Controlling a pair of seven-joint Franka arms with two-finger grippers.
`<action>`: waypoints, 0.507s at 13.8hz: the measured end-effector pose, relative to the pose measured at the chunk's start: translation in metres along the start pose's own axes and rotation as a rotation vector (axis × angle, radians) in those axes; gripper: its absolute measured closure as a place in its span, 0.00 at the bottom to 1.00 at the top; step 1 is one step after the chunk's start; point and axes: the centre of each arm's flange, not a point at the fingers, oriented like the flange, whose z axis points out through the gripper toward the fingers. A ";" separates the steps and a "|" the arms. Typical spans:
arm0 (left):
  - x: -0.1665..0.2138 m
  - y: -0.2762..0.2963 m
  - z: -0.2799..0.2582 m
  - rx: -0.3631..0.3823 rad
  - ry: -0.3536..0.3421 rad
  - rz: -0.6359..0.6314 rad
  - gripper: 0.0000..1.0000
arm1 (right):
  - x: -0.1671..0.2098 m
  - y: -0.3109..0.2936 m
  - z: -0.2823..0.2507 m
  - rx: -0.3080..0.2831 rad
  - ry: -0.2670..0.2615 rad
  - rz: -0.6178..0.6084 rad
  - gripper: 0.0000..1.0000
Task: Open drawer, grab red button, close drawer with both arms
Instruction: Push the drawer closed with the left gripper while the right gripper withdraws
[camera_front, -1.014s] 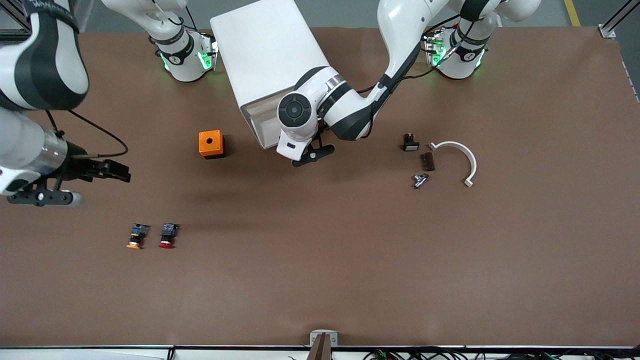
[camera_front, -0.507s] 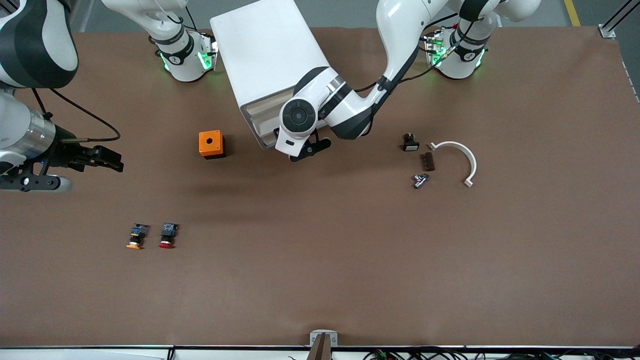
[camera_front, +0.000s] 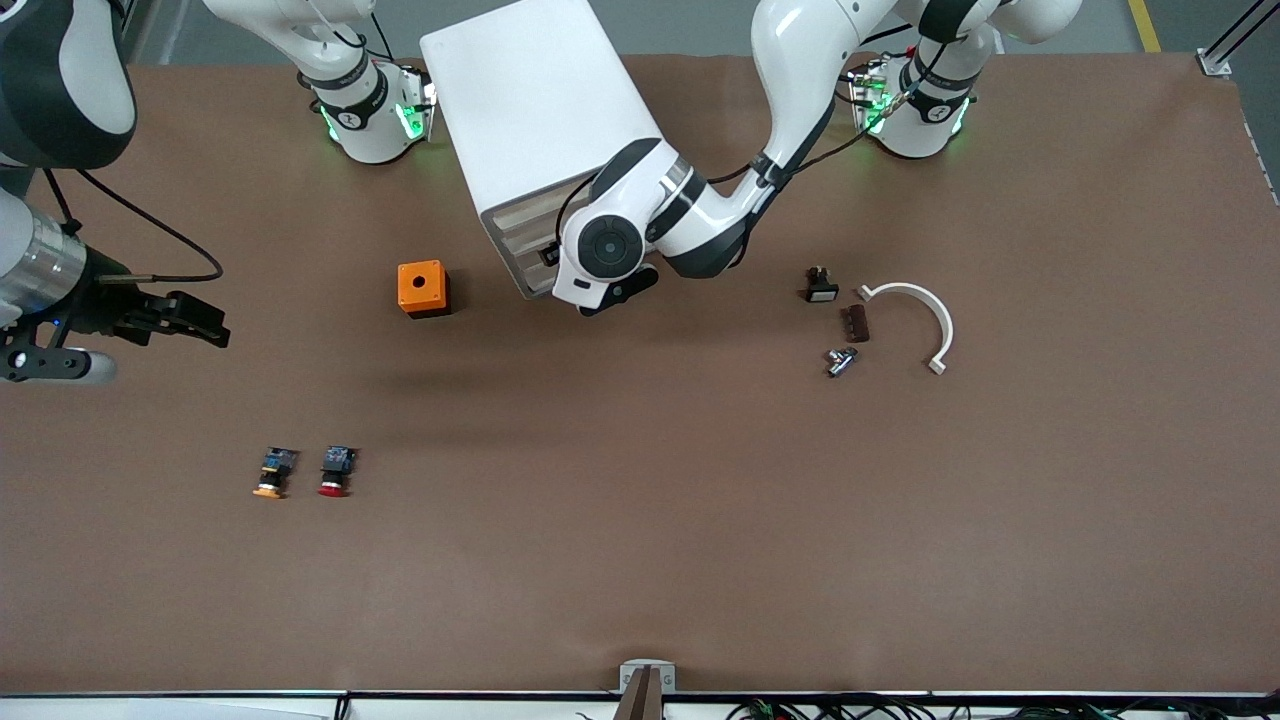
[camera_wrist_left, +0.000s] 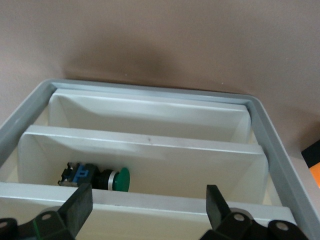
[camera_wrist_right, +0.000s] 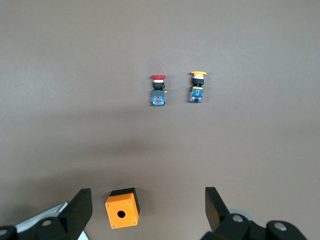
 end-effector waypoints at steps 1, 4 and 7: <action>0.000 0.000 0.001 -0.001 -0.008 -0.004 0.00 | 0.000 0.003 -0.001 0.000 0.001 0.005 0.00; 0.001 0.000 0.000 -0.004 -0.011 0.002 0.00 | -0.002 0.006 -0.009 -0.004 -0.016 0.010 0.00; 0.005 0.000 -0.007 -0.022 -0.005 0.045 0.00 | -0.004 0.012 -0.023 -0.005 -0.011 0.019 0.00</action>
